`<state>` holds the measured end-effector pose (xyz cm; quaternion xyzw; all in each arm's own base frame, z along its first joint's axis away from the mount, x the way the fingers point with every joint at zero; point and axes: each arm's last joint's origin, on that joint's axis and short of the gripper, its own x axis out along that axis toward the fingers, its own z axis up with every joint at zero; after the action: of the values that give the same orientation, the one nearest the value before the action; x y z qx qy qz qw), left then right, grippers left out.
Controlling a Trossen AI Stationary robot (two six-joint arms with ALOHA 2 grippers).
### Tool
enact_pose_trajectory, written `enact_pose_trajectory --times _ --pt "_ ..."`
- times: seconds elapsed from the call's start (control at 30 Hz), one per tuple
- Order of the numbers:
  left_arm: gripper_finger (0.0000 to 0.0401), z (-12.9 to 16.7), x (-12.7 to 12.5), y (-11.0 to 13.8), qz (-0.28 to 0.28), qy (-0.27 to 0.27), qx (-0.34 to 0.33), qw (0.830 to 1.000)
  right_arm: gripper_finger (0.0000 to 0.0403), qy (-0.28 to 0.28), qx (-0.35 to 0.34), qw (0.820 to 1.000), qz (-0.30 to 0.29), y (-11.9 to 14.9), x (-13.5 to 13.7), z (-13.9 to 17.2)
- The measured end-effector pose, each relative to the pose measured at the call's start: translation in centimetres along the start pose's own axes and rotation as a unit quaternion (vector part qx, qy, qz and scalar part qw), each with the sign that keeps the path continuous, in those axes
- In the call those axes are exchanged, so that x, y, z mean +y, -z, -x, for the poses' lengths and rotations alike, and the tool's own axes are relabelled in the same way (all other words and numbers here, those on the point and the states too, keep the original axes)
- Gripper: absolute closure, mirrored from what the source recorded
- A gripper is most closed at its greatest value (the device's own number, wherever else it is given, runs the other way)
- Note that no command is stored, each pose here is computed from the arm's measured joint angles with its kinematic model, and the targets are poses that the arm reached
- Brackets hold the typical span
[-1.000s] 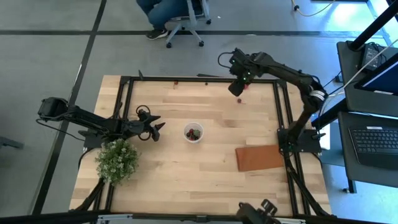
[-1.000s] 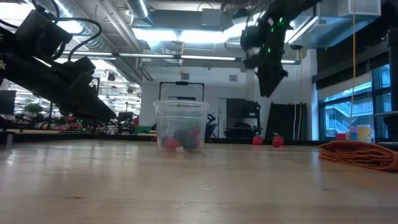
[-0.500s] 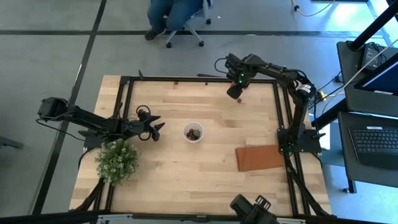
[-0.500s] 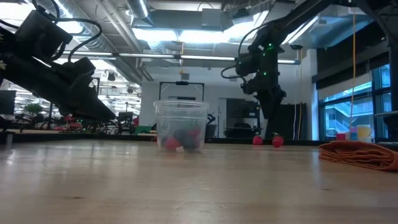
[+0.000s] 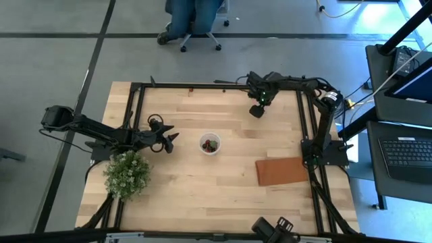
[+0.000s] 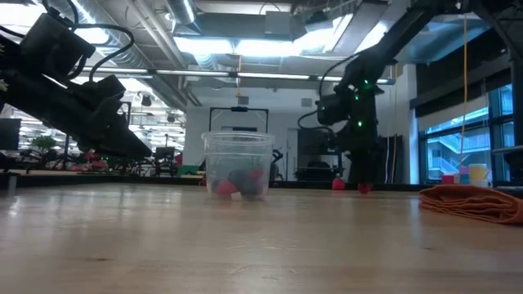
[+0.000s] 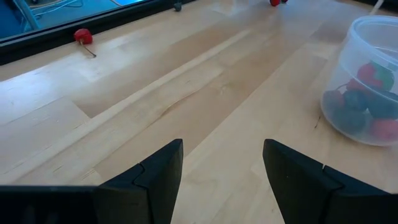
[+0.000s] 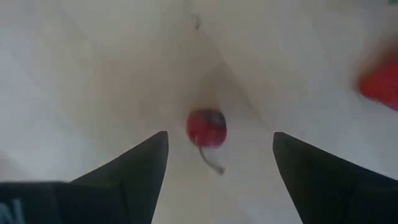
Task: Pick and placing Produce into tupperware
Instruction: Put the bottom red cherry into the bin
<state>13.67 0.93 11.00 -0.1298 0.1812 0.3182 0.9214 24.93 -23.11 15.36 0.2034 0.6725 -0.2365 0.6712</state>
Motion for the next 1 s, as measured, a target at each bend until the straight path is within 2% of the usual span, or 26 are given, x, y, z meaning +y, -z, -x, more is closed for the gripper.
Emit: enact_pose_trajectory --times 0.33,0.7,1.0 --pt "0.0186 0.0 0.0 0.0 0.000 -0.001 0.000 1.000 0.0134 -0.001 -0.031 1.000 0.000 0.8 0.2 -2.1" --pt "0.0186 0.0 0.0 0.0 0.000 -0.006 -0.003 1.000 0.0242 -0.005 -0.029 1.000 0.001 0.8 0.3 -2.2" --pt "0.0186 0.0 0.1 -0.1 0.000 -0.016 -0.008 1.000 0.0306 -0.001 -0.030 1.000 0.005 0.7 0.7 -2.1"
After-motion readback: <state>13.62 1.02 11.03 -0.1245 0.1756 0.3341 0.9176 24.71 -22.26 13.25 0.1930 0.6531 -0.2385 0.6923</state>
